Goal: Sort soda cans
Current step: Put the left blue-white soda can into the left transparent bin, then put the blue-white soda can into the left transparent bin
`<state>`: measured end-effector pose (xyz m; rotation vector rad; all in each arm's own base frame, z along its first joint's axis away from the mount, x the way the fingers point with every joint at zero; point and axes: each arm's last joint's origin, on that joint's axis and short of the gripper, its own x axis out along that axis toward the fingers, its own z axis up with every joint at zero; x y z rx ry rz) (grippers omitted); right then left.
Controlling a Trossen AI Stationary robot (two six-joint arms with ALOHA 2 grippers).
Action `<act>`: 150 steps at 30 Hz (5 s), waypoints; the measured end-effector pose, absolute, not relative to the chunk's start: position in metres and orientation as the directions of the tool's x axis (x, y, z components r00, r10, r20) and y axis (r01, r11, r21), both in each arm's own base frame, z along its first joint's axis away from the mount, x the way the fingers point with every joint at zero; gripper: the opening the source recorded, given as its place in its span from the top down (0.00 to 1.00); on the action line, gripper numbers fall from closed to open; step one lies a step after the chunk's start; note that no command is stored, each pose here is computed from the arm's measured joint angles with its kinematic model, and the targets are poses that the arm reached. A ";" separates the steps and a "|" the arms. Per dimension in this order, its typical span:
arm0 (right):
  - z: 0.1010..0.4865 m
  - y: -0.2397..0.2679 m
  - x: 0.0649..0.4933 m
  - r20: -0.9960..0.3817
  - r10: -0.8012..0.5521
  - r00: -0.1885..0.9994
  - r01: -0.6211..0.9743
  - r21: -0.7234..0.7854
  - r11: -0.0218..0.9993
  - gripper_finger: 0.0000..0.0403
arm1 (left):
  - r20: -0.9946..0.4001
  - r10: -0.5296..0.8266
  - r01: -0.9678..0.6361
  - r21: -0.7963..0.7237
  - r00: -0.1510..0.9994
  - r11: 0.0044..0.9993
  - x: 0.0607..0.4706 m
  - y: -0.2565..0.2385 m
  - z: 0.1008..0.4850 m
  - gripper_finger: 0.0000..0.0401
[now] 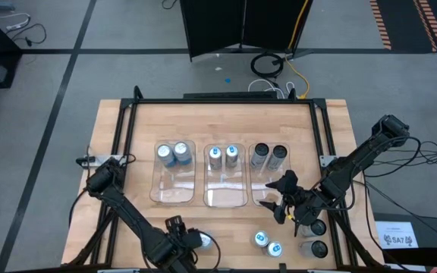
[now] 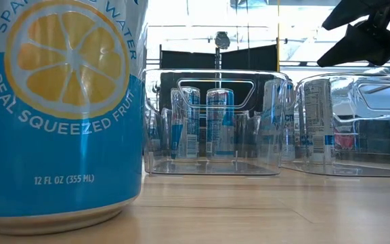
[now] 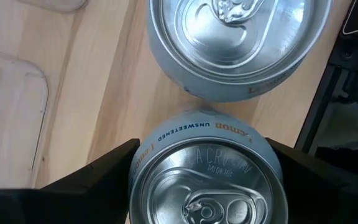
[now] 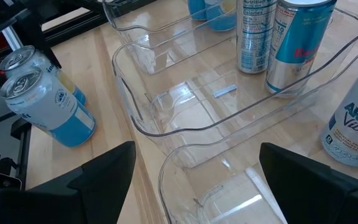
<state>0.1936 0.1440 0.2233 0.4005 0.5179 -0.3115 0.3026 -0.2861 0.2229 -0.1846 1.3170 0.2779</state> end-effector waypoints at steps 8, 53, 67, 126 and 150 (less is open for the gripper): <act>0.224 0.144 0.194 -0.531 -0.184 0.827 0.383 0.293 0.876 0.17 | -0.972 0.113 -0.302 0.047 0.207 0.952 0.295 -0.278 0.242 0.21; 0.217 0.147 0.197 -0.541 -0.196 0.818 0.390 0.271 0.880 0.17 | -0.947 0.218 -0.491 0.077 0.237 0.868 0.208 -0.041 0.259 0.21; 0.217 0.147 0.197 -0.541 -0.196 0.818 0.390 0.272 0.880 0.17 | -0.962 0.171 -0.527 0.034 0.213 0.849 0.213 -0.013 0.228 0.21; 0.219 0.149 0.199 -0.536 -0.155 0.830 0.366 0.314 0.876 0.17 | -0.984 0.100 -0.664 -0.023 0.147 0.747 0.205 -0.018 0.305 0.09; 0.219 0.150 0.199 -0.542 -0.131 0.830 0.354 0.330 0.875 0.17 | -0.824 -0.168 -0.220 -0.331 0.541 0.918 0.300 -0.178 0.330 0.09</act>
